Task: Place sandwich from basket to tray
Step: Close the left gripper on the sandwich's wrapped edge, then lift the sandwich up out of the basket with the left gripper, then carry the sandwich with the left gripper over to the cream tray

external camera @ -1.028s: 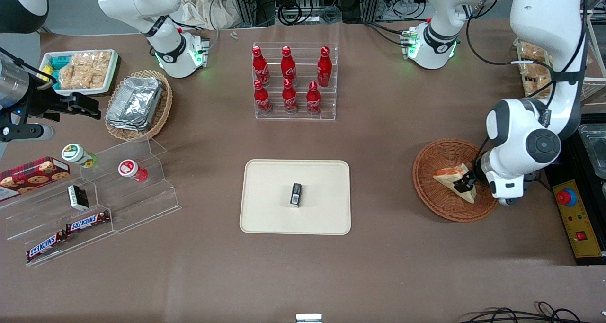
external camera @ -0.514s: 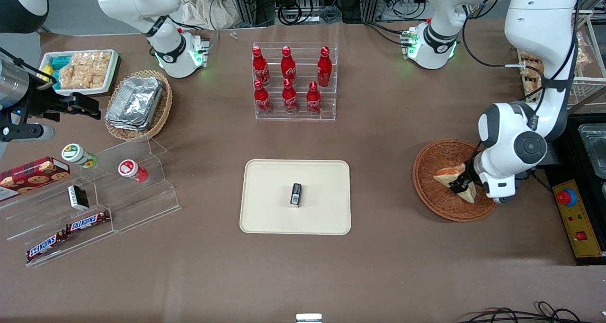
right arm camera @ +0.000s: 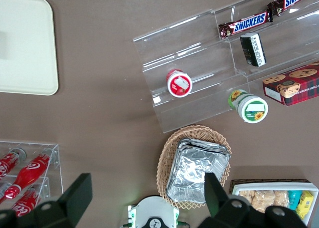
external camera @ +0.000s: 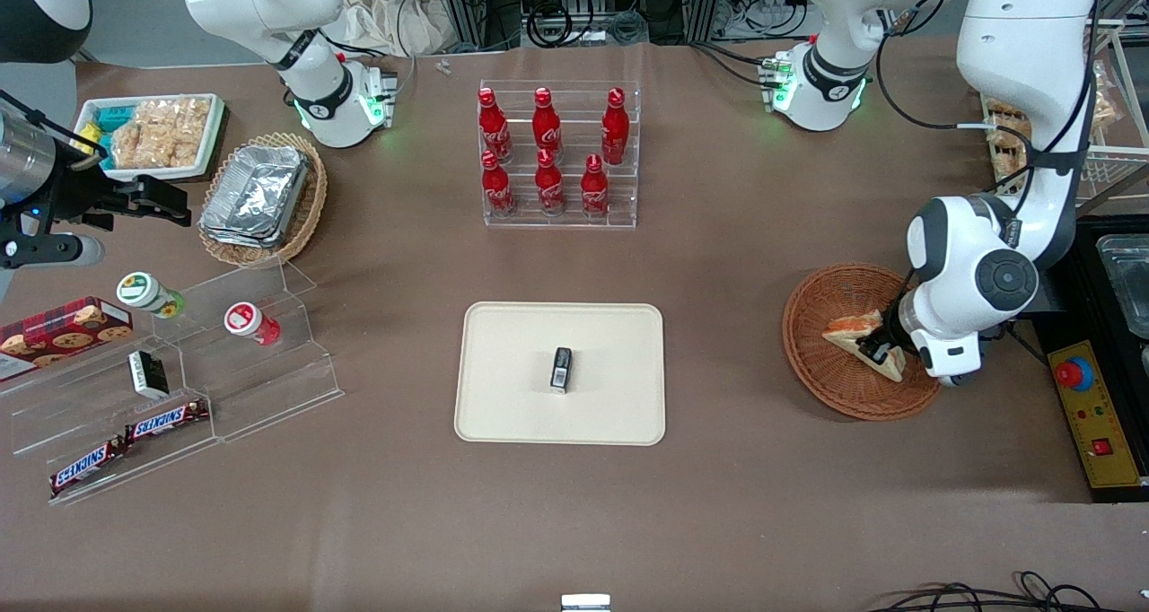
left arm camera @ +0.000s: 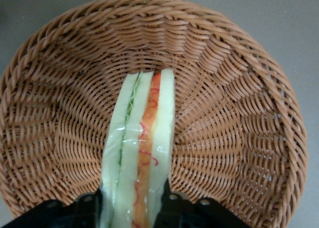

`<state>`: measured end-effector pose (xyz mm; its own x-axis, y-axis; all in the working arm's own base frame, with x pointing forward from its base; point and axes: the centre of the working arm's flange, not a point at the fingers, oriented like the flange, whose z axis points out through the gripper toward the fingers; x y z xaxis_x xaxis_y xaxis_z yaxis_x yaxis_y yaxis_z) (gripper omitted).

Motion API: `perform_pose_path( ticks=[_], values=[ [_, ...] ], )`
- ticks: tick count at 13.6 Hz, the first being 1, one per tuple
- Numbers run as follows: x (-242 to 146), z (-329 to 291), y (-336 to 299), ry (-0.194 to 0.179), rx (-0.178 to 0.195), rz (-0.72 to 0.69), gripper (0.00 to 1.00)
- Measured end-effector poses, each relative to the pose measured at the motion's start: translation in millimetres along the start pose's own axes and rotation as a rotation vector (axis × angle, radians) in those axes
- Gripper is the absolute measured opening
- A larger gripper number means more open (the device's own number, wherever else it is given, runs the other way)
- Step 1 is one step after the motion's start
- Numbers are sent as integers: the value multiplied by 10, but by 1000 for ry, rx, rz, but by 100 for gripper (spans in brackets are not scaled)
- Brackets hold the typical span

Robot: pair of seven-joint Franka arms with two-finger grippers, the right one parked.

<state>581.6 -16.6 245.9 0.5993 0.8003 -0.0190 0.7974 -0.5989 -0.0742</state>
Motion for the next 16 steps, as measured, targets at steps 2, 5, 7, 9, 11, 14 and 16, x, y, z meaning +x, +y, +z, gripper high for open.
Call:
perform_pose_path(
  ticks=[2, 5, 7, 9, 11, 14, 16],
  values=[
    [6, -13, 8, 2, -3, 0, 26],
    [75, -182, 104, 22, -31, -1, 20],
    [142, -433, 197, 18, -25, -1, 16],
    [206, -802, 301, 5, -3, 1, 16],
    [225, -1242, 426, 3, -1, 29, 16],
    [168, -2004, 639, 24, -39, 79, 16],
    [-41, -2386, 859, 49, -94, 129, 16]
  ],
)
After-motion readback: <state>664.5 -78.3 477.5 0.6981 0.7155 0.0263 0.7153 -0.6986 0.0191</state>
